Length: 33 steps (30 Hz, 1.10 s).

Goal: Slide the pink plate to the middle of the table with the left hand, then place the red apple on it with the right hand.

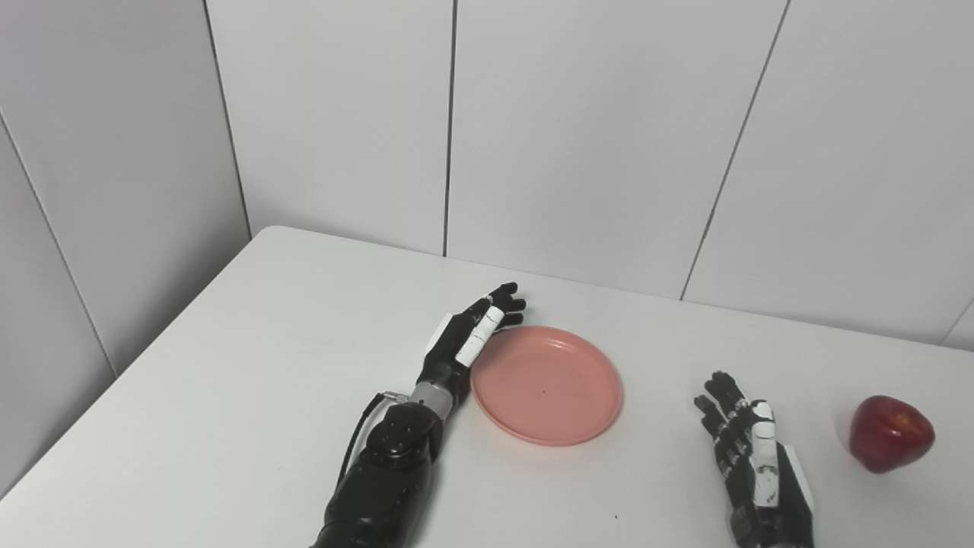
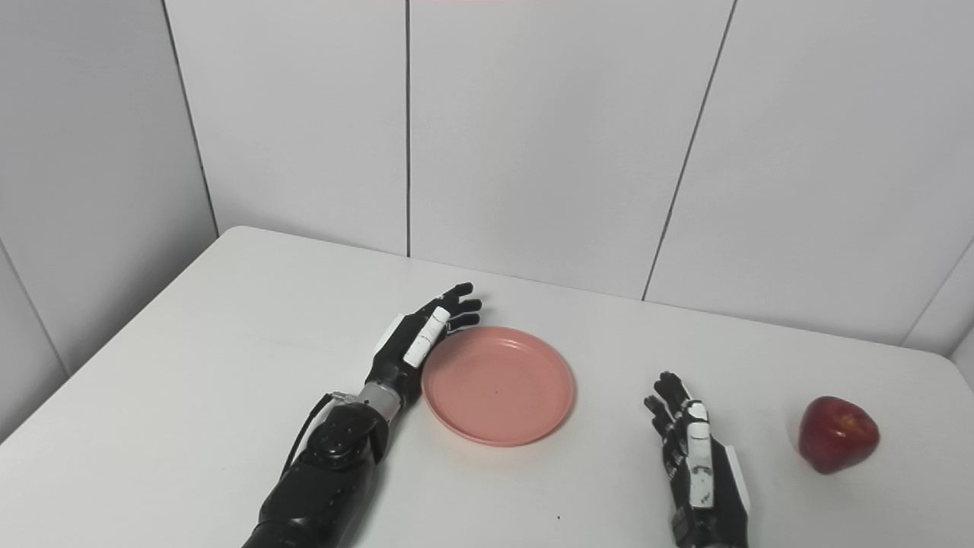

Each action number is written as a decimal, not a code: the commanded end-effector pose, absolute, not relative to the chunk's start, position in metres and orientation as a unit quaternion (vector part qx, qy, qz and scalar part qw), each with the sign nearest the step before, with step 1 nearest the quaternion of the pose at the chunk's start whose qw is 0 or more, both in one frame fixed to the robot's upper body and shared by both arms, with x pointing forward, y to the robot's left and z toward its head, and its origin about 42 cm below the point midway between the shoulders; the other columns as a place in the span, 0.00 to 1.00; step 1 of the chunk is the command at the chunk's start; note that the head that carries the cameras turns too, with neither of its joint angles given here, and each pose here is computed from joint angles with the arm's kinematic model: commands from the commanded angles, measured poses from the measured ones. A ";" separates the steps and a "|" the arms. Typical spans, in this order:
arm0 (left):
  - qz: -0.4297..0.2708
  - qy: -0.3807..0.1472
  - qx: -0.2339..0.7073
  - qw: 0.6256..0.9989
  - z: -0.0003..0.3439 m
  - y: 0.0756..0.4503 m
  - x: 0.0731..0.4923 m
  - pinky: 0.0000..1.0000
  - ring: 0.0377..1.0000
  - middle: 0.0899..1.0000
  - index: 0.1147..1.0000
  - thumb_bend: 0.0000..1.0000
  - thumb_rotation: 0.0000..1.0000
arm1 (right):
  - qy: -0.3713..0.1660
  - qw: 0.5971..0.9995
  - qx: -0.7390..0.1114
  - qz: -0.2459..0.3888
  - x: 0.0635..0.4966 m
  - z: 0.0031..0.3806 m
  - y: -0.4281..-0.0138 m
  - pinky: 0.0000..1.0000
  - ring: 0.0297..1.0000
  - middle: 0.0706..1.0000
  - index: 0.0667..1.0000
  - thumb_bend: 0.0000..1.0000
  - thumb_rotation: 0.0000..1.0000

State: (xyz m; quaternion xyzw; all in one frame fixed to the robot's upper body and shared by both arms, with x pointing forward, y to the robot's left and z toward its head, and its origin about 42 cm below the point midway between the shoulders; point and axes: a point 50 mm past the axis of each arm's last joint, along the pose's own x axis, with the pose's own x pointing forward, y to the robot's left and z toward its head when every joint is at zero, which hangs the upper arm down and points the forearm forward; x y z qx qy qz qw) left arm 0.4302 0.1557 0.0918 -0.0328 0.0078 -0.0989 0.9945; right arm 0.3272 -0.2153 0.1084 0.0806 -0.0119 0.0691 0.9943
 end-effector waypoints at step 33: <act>-0.084 0.075 -0.073 0.991 0.040 0.201 0.411 0.92 0.89 0.85 0.85 0.94 0.82 | -0.025 0.994 0.099 0.038 0.325 0.104 -0.161 0.99 0.91 0.90 0.88 0.86 0.98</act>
